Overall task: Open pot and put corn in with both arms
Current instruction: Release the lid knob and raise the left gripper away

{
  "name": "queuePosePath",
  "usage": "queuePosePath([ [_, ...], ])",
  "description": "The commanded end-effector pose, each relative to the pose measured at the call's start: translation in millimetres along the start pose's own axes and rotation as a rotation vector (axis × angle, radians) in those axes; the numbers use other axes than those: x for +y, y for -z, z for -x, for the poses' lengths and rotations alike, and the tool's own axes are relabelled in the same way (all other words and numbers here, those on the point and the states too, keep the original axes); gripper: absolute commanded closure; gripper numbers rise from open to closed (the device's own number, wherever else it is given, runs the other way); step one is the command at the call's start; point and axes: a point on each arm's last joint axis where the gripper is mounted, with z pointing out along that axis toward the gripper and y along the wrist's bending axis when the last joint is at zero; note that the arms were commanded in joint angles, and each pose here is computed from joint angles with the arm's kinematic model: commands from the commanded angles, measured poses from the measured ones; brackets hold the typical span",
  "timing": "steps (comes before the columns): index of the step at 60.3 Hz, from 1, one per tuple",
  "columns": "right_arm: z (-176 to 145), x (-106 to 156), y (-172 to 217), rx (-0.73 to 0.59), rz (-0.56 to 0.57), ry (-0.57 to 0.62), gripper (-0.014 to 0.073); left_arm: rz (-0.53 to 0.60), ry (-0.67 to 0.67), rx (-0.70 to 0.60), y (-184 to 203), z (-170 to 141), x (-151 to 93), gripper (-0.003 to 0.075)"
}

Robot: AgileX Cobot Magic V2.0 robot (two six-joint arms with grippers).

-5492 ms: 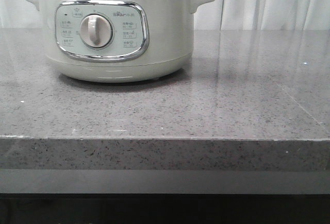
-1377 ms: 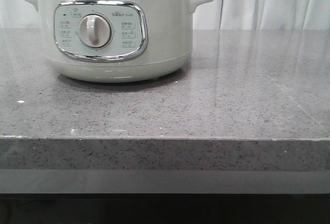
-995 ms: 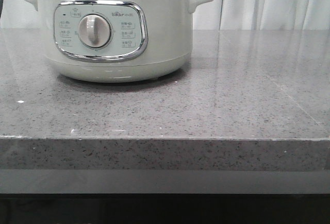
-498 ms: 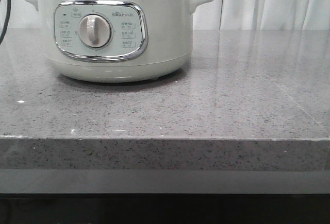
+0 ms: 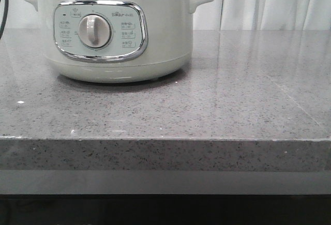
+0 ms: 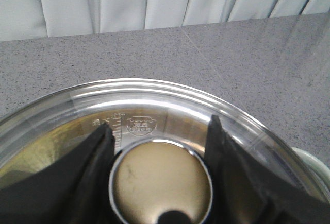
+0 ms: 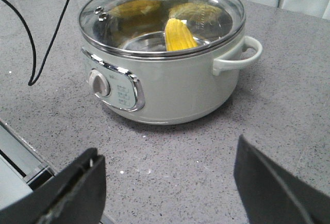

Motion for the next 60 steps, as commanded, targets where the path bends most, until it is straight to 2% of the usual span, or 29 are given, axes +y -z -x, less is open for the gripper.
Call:
queuePosePath([
  [1,17.6,1.2,6.7,-0.123,0.004,-0.003,0.0053,-0.016,0.030,-0.150,23.9,32.3,-3.7,0.0471],
  [19,17.6,1.2,6.7,-0.123,0.004,-0.003,0.0053,-0.016,0.030,-0.144,22.9,31.3,-3.6,0.0452],
  [23,17.6,1.2,6.7,-0.123,0.004,-0.003,0.0053,-0.016,0.030,-0.142,22.3,30.9,-3.5,0.0397],
  [32,17.6,1.2,6.7,-0.123,0.004,-0.003,0.0053,-0.016,0.030,-0.140,22.3,30.7,-3.5,0.0215],
  [37,17.6,1.2,6.7,-0.123,0.004,-0.003,0.0053,-0.017,0.030,-0.144,24.9,32.2,-3.8,0.0207],
  [44,17.6,1.2,6.7,-0.123,0.004,-0.003,0.0053,-0.023,0.027,-0.170,42.9,42.5,-5.8,0.0208],
  [50,17.6,1.2,6.7,-0.123,0.004,-0.003,0.0053,-0.021,-0.012,-0.194,77.5,57.2,-8.5,0.0208],
  [60,17.6,1.2,6.7,-0.123,0.004,-0.003,0.0053,-0.009,-0.056,-0.106,137.1,63.0,-11.0,0.0208],
])
